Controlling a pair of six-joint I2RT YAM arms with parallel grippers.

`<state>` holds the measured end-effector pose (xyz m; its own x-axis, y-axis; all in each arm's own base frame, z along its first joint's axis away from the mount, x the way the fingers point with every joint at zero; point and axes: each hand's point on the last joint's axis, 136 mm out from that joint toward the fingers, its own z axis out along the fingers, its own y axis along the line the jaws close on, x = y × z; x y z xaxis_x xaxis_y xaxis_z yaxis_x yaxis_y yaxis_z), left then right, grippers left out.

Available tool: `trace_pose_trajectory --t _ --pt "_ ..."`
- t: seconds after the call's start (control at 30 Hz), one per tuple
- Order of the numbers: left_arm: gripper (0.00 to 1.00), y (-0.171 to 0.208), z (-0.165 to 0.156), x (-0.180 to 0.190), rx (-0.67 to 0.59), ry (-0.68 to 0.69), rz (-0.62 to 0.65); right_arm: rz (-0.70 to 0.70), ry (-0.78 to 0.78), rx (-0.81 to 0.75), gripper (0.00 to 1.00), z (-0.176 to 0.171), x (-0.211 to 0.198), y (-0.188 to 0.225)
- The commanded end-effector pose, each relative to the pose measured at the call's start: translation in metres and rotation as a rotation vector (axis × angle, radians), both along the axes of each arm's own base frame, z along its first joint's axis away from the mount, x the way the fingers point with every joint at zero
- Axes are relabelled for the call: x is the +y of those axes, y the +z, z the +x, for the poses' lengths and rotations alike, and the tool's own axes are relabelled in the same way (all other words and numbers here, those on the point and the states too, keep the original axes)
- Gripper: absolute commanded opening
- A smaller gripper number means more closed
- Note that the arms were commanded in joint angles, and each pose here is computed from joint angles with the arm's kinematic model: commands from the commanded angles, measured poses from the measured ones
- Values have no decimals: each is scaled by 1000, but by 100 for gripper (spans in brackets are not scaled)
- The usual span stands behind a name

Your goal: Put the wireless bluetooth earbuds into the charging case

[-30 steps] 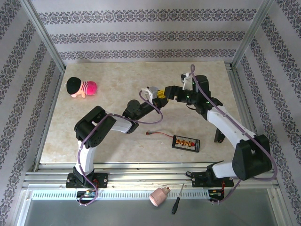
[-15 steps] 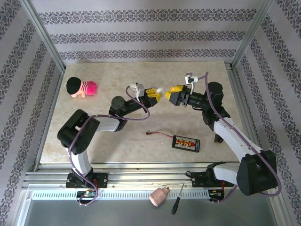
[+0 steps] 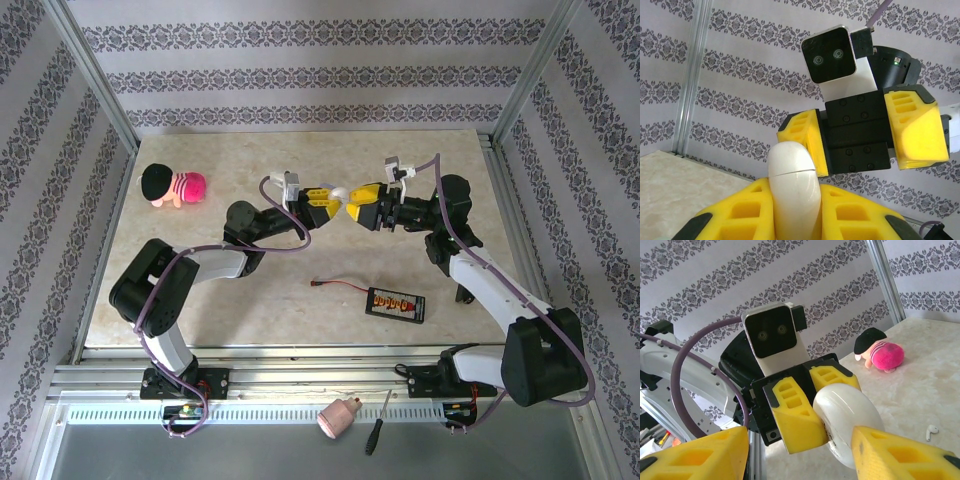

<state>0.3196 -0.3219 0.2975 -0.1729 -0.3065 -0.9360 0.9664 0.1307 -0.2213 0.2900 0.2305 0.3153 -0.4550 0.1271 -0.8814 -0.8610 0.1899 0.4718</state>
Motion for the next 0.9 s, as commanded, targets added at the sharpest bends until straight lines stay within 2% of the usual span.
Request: trace_pose_trajectory --t 0.0,0.13,0.33,0.53,0.63,0.87 --pt "1 29 -20 3 -48 -74 -35 3 41 -33 57 -2 5 2" --pt "1 33 -21 5 -48 -75 -40 -2 52 -23 57 0 7 -2" --pt "1 31 -20 5 -47 -69 -39 8 -28 -23 56 9 -4 -1" --pt "1 25 -16 3 -41 -63 -33 12 -38 -55 57 4 -7 3" --pt "2 24 -15 2 -43 -62 -31 19 -63 -67 61 7 -9 3" --pt "2 21 -11 1 -35 -55 -29 30 -114 -84 62 14 -15 1"
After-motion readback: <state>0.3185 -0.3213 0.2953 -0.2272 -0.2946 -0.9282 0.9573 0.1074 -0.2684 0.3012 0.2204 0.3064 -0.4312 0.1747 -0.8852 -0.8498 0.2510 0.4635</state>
